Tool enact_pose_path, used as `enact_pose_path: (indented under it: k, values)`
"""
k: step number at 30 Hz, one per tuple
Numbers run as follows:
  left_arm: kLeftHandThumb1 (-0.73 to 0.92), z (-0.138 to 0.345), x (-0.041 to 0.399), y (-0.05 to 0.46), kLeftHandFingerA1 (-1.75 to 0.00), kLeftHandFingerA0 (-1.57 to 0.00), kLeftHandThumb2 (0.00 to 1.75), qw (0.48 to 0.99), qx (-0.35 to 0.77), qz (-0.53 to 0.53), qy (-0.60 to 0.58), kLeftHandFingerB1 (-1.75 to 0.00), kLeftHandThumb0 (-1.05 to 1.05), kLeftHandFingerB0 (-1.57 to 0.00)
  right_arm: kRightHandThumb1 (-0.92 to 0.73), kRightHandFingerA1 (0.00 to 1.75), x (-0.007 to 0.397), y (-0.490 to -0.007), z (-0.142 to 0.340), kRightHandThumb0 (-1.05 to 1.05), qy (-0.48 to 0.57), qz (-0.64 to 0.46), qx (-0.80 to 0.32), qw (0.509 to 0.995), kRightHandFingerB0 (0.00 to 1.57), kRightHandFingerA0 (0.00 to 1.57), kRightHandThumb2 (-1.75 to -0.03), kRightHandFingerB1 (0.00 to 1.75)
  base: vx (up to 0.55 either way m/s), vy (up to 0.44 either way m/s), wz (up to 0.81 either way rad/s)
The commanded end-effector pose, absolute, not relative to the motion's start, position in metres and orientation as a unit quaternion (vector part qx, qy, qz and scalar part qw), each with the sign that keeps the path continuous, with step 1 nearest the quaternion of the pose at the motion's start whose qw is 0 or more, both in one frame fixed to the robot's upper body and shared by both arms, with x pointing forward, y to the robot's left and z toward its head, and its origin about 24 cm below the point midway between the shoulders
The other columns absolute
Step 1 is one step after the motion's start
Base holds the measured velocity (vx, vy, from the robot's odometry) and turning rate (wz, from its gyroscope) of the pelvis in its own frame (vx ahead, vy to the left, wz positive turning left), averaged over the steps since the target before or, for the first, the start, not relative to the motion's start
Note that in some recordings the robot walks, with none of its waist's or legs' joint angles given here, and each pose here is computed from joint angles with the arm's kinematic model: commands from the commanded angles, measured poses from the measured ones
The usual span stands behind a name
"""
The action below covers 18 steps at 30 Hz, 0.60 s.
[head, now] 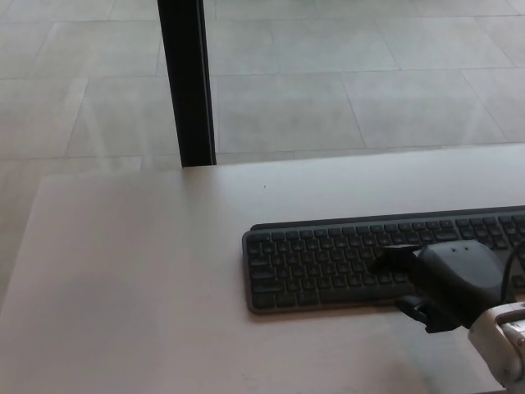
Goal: The robot uses its right fingers to click on the space key of the black keyboard placed on the center of the white desk.
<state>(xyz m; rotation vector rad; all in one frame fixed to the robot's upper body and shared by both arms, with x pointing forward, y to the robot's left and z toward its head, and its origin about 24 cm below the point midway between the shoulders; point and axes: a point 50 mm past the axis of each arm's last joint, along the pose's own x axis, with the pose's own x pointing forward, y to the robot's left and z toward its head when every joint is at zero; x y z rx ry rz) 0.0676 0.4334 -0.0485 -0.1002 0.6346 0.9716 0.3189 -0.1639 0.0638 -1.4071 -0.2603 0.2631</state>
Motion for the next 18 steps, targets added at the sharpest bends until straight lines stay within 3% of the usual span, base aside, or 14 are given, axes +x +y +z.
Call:
enact_pose_path:
  k: [1, 12, 13, 14, 18]
  values:
    - [0.65, -0.0436, 0.0649, 0.4387, -0.59, -0.66, 0.58, 0.832, -0.042, 0.469, 0.291, -0.50, -0.41, -0.53, -0.66, 1.56, 0.3229, -0.1644, 0.0664, -0.33, -0.128, 0.100, -0.664, 0.730, 0.62, 0.78, -0.61, 0.45, 0.00, 0.000, 0.00]
    - [0.66, -0.0424, 0.0702, 0.4378, -0.59, -0.64, 0.58, 0.838, -0.040, 0.463, 0.286, -0.50, -0.40, -0.53, -0.64, 1.57, 0.3227, -0.1609, 0.0613, -0.32, -0.129, 0.109, -0.660, 0.732, 0.65, 0.78, -0.63, 0.45, 0.00, 0.000, 0.00]
    - [0.50, -0.0425, 0.0705, 0.4376, -0.71, -0.61, 0.93, 0.840, -0.044, 0.462, 0.283, -0.62, -0.38, -0.45, -0.62, 1.58, 0.3218, -0.1597, 0.0608, -0.32, -0.137, 0.110, -0.657, 0.733, 0.67, 0.80, -0.65, 0.47, 0.00, 0.000, 0.00]
    - [0.65, -0.0428, 0.0708, 0.4379, -0.58, -0.65, 0.58, 0.838, -0.048, 0.463, 0.284, -0.50, -0.40, -0.53, -0.63, 1.58, 0.3210, -0.1583, 0.0604, -0.34, -0.139, 0.111, -0.658, 0.732, 0.66, 0.77, -0.64, 0.48, 0.00, 0.000, 0.00]
    - [0.65, -0.0424, 0.0707, 0.4383, -0.58, -0.65, 0.58, 0.840, -0.042, 0.460, 0.286, -0.50, -0.42, -0.53, -0.63, 1.58, 0.3199, -0.1580, 0.0584, -0.33, -0.142, 0.112, -0.655, 0.733, 0.67, 0.77, -0.64, 0.49, 0.00, 0.000, 0.00]
